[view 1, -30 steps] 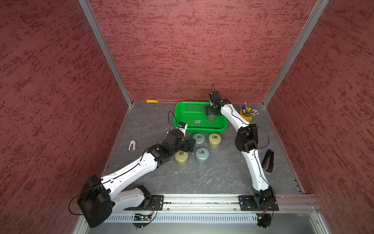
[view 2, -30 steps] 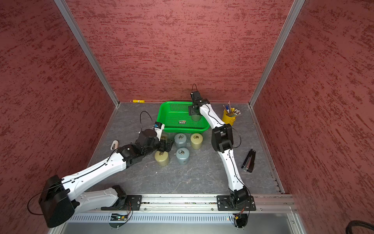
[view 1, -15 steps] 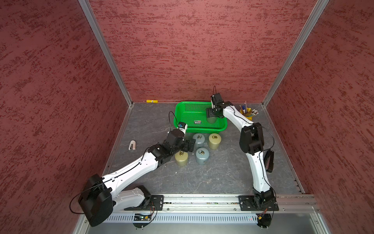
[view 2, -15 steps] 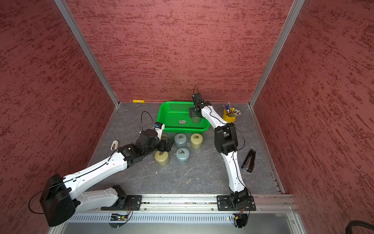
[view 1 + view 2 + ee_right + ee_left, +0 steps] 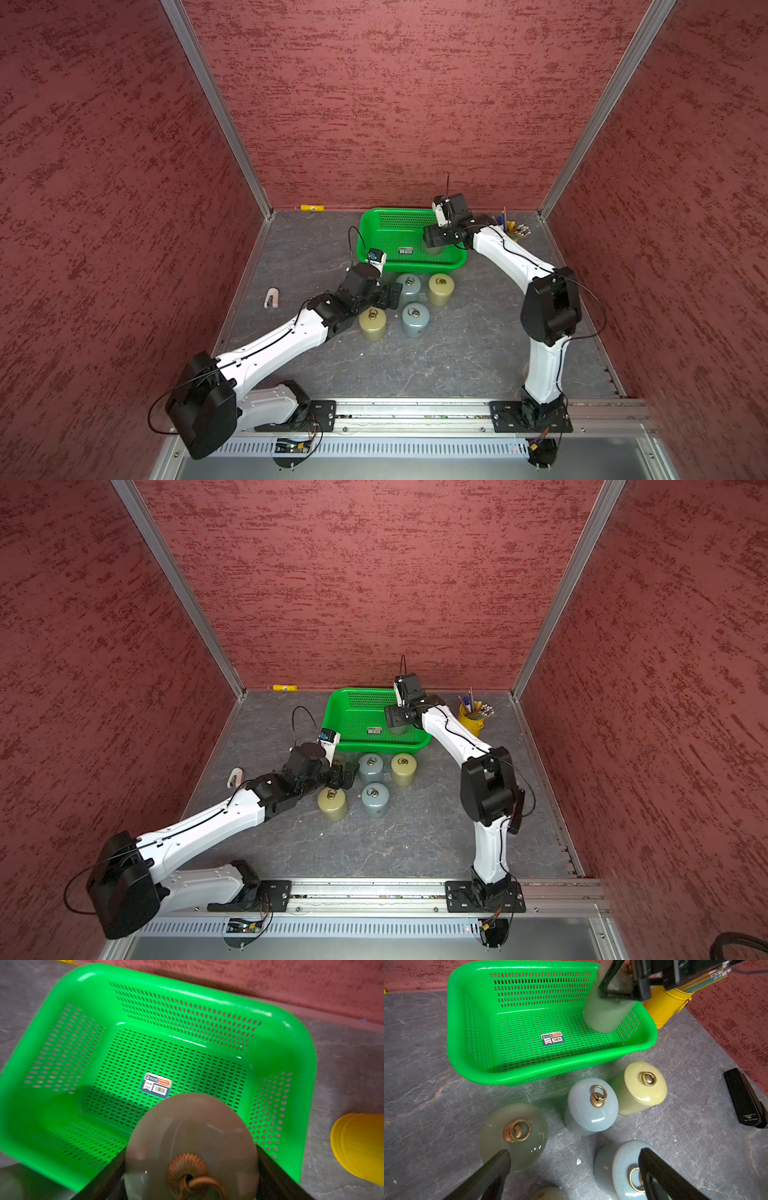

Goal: Take the tea canister out of the basket
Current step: Pick up the tea canister from the basket, then place the tea canister at the center of the board.

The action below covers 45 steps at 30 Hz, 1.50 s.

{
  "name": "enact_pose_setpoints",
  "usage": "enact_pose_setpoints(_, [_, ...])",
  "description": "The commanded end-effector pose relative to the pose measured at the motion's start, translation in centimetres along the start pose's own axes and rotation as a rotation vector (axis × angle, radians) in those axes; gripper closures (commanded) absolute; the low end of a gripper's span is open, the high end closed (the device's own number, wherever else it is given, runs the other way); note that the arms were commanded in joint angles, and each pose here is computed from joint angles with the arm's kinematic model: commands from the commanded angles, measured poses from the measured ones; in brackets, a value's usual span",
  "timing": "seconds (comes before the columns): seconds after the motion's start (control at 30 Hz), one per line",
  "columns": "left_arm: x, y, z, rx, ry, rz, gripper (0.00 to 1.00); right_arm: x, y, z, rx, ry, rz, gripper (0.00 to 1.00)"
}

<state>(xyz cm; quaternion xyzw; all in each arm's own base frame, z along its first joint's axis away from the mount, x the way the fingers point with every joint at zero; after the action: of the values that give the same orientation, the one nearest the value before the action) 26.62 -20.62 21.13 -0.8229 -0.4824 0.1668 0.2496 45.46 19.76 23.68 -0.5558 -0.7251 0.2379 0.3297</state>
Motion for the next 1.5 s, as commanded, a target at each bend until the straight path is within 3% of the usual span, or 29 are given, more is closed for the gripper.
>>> enact_pose_setpoints(0.0, [0.1, -0.1, -1.4, -0.040, 0.005, -0.001, 0.00, 1.9, -6.1, -4.0, -0.230, -0.044, -0.115, 1.00])
enact_pose_setpoints(0.27, [0.8, 0.6, -1.5, -0.040, -0.006, 0.000, 0.00, 3.3, -13.7, 0.7, -0.306, -0.191, -0.308, 1.00])
enact_pose_setpoints(0.57, [0.9, 1.6, -2.3, -0.049, -0.001, 0.011, 0.00, 3.1, -18.6, 8.2, -0.273, -0.274, -0.480, 1.00])
enact_pose_setpoints(0.73, [0.9, 1.9, -2.1, -0.047, -0.003, 0.014, 0.00, 2.5, -18.0, 11.4, -0.171, -0.244, -0.511, 1.00])
enact_pose_setpoints(0.9, [1.1, 1.9, -1.7, -0.038, -0.006, 0.008, 0.00, 1.6, -15.9, 13.6, -0.078, -0.205, -0.453, 1.00])
enact_pose_setpoints(1.03, [1.4, 1.8, -1.4, -0.035, -0.009, -0.002, 0.00, 1.2, -14.3, 14.4, -0.031, -0.207, -0.356, 1.00])
enact_pose_setpoints(1.47, [1.9, 2.1, -1.0, -0.030, -0.018, -0.008, 0.00, 0.4, -12.2, 16.3, 0.056, -0.167, -0.265, 1.00])
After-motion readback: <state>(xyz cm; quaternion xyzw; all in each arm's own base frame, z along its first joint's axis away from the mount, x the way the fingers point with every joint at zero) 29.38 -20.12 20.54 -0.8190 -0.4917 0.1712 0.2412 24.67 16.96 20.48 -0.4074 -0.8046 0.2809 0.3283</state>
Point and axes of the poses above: each gripper's point midway between its finger pads, its own y axis out along the fingers, its own x axis along the line the jaws close on, z = x × y, the point moved 5 cm from there along -y, back along the fingers, and after that the axes turned 11 degrees about y, right-handed, at the moved point
